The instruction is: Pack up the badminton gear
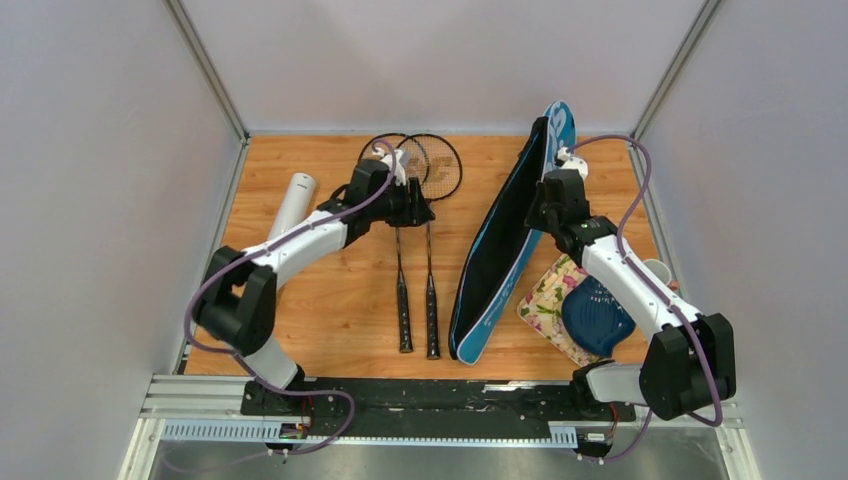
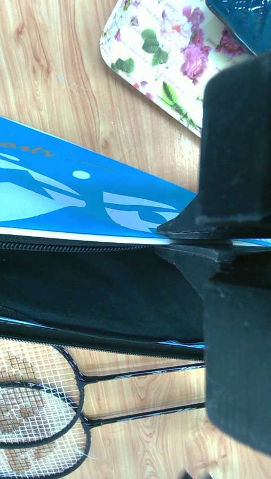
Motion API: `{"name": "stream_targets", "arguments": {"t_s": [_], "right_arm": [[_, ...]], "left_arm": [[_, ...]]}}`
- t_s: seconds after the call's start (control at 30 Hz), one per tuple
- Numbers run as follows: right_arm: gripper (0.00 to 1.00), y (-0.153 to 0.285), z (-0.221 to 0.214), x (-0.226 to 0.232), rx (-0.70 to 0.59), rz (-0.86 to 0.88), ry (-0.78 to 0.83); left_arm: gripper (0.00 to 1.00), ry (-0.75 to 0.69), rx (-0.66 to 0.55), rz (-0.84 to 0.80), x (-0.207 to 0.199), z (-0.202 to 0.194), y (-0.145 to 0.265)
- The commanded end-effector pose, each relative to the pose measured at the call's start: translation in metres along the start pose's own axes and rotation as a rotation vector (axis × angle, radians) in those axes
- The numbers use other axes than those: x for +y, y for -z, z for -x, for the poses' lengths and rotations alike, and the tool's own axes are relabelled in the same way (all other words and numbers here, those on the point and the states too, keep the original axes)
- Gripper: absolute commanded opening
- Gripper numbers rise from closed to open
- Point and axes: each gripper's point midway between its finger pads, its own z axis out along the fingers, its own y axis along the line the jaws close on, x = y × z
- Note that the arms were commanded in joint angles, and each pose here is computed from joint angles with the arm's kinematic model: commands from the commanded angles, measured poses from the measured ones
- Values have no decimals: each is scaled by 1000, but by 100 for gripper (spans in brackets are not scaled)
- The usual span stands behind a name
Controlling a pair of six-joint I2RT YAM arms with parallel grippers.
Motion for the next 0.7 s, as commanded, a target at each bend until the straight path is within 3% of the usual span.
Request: {"name": "stream_targets", "arguments": {"t_s": [0.0, 0.03, 0.2, 0.33, 0.67], "right_arm": [[0, 5, 22, 12, -88, 69, 15], [0, 6, 23, 12, -89, 71, 18], [0, 8, 22, 8, -93, 65, 21], [0, 7, 21, 7, -91, 61, 20], [0, 6, 26, 8, -98, 69, 12]], "left_arm": [[55, 81, 197, 222, 46, -34, -31], [54, 86, 245, 261, 56, -49, -39], [52, 63, 212, 397, 76, -53, -59], [52, 65, 261, 479, 83, -70, -72], [49, -22, 277, 592, 90, -82, -92]]}}
